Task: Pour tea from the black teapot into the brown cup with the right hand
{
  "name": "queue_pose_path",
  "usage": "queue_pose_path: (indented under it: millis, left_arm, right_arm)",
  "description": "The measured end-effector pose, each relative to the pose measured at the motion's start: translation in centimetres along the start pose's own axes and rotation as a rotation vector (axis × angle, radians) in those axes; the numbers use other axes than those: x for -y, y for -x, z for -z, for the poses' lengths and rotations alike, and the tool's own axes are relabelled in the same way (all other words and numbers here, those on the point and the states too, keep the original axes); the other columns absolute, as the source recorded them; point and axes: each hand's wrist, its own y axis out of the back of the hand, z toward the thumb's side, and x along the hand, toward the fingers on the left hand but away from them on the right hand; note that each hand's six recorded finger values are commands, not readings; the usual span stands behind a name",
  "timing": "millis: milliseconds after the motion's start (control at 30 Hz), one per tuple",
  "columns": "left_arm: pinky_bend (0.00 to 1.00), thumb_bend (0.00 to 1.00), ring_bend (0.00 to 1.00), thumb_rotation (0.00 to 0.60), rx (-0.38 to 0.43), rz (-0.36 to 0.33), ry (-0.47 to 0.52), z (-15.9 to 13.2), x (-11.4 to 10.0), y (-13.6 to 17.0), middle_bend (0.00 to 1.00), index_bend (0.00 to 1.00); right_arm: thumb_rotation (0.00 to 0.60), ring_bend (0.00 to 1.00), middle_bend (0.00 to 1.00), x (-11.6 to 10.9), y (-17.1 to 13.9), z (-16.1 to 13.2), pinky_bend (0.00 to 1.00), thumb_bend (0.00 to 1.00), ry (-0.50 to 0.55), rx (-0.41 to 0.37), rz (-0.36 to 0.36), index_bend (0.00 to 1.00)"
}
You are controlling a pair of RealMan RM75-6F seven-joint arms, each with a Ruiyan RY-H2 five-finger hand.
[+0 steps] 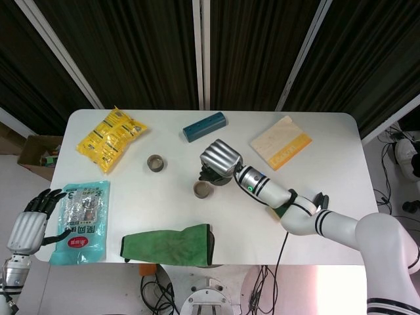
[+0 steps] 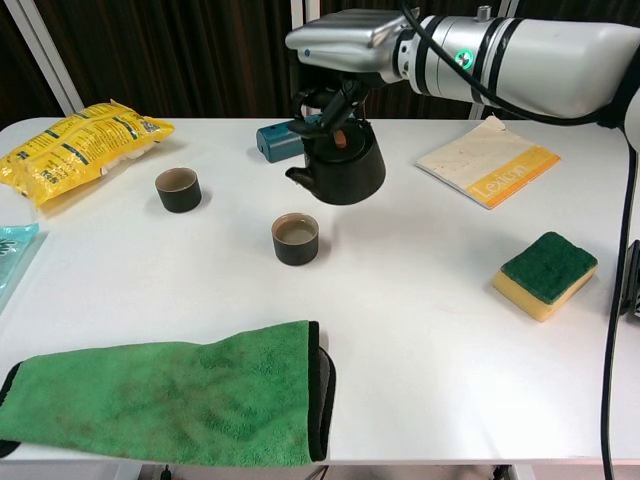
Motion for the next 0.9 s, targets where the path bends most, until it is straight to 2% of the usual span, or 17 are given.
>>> queue_pose_path:
  millis: [233,333,433,600,900]
  left_arm:
    - [0.21,0.09,0.09,0.600,0.000,0.005,-0.004,-0.1,0.1,0.0,0.13,0.17]
    - [0.21,0.09,0.09,0.600,0.002,0.007,-0.004,-0.2,0.2,-0.1,0.13,0.17]
    - [0.21,0.09,0.09,0.600,0.004,0.014,-0.005,-0.3,0.4,-0.1,0.13,0.17]
    - [0.21,0.09,0.09,0.600,0.012,0.021,-0.008,-0.6,0.6,-0.3,0.13,0.17]
    - [0.21,0.09,0.09,0.600,0.009,0.033,-0.009,-0.5,0.9,-0.4,0.13,0.17]
  right_arm:
    - [0.600,0.95,1.00,-0.7,-2.1,2.5,0.81,0.48,0.220,0.082,0.070,1.00]
    - [0.600,0.95,1.00,-0.3,-3.7,4.4,0.81,0.48,0.312,0.139,0.085,1.00]
    - [0.600,0.95,1.00,0.6,-5.5,6.1,0.81,0.48,0.361,0.191,0.087,1.00]
    - [0.600,0.95,1.00,1.8,-7.5,8.0,0.81,0.48,0.384,0.242,0.080,1.00]
    - [0.600,0.95,1.00,3.8,-9.3,9.8,0.81,0.48,0.319,0.277,0.047,1.00]
